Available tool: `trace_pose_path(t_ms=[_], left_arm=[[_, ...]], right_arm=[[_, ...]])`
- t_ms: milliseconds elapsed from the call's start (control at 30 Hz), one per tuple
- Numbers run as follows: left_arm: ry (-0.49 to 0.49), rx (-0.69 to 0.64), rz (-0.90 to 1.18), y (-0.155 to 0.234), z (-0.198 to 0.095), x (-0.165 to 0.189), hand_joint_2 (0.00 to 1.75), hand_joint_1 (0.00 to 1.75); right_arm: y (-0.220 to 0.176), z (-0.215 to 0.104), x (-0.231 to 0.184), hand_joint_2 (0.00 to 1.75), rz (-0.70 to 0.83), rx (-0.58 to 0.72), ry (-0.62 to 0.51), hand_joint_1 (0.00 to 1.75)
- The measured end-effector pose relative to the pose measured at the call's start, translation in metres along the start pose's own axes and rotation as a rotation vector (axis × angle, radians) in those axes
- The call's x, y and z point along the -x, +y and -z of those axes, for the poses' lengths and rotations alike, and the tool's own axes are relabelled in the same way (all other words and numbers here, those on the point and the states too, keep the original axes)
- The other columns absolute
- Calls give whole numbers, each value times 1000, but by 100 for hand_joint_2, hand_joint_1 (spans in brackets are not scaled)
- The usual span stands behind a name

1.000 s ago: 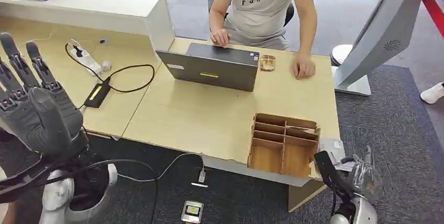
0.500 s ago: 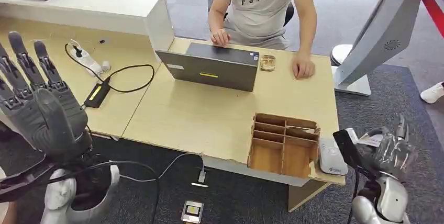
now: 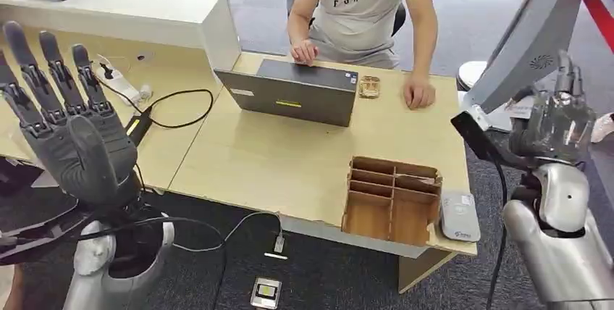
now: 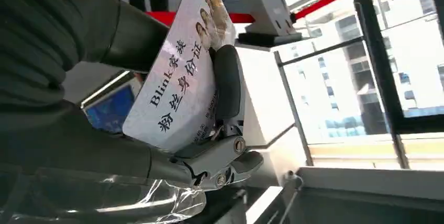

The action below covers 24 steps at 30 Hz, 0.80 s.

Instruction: Pass the card to the sensor for recognition and then transmit it.

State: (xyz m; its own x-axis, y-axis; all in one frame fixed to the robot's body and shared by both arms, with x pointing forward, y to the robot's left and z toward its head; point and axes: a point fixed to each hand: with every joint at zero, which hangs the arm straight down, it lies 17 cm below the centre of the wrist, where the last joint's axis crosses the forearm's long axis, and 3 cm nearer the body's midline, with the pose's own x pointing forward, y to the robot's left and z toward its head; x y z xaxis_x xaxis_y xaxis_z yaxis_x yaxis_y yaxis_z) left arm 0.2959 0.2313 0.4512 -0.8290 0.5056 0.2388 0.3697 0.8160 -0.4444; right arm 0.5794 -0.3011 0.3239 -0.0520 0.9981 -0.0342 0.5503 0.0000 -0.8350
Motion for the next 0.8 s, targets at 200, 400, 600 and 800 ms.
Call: trace_pose_path(t_ms=[200,400,600,800], left_arm=[[-4,1,-17,-5,1,5,175,0],[1,4,-50,-10,0,11,175,0],[17,3,-82,-12,-2,18,175,0],[23,3,-91,-13,-2,22,175,0]], right_arm=[[-8,36,-57,175,16,10,-77,175],[3,55,-85,175,15,-37,-92,175],[20,56,-106,175,6,-93,-111,175],[24,56,-116,175,-12,-108,-122,175]])
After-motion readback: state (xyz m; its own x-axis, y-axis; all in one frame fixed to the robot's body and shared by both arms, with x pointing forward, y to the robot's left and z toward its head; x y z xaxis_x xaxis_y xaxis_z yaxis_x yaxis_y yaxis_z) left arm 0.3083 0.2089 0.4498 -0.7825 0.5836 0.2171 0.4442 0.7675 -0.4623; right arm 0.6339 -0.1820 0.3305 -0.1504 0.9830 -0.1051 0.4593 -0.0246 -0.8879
